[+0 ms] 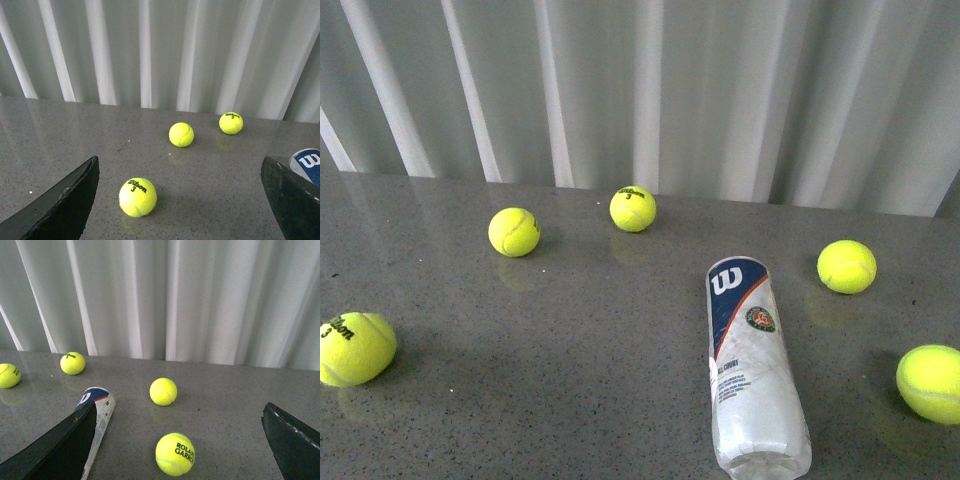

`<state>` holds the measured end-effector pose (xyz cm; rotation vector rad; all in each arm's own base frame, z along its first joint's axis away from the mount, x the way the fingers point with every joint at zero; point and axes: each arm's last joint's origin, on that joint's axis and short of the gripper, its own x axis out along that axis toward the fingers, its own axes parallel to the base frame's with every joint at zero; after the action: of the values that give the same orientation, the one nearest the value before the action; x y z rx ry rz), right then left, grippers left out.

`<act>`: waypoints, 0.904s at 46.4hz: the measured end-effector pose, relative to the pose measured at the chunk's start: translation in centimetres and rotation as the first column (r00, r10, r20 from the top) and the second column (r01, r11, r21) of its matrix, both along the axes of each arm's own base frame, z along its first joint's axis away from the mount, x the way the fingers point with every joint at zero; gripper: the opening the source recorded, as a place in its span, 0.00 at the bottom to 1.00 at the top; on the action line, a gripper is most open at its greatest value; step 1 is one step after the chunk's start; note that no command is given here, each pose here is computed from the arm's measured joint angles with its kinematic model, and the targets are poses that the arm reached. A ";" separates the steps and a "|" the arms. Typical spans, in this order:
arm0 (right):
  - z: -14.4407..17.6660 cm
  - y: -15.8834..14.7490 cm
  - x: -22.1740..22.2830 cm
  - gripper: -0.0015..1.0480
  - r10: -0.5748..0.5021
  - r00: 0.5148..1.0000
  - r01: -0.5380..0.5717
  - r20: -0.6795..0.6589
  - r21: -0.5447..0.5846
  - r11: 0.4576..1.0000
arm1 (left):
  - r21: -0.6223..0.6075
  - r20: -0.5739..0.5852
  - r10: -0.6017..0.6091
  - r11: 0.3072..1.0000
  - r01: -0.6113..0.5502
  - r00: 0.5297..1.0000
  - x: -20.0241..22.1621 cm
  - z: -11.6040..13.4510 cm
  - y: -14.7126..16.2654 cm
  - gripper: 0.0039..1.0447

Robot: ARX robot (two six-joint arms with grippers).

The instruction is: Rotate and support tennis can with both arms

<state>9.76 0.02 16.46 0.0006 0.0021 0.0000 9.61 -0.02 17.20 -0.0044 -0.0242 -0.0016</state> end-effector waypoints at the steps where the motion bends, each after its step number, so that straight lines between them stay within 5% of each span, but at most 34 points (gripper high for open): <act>1: 0.0 0.0 0.0 0.93 0.000 1.000 0.000 0.000 0.000 1.000 | 0.000 0.000 0.000 1.000 0.000 1.000 0.0 0.0 0.0 0.94; 42: 0.0 0.0 0.0 0.93 0.000 1.000 0.000 0.000 0.000 1.000 | 0.000 0.000 0.000 1.000 0.000 1.000 0.0 0.0 0.0 0.94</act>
<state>9.76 0.02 16.46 0.0006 0.0021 0.0000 9.61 -0.02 17.20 -0.0044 -0.0242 -0.0016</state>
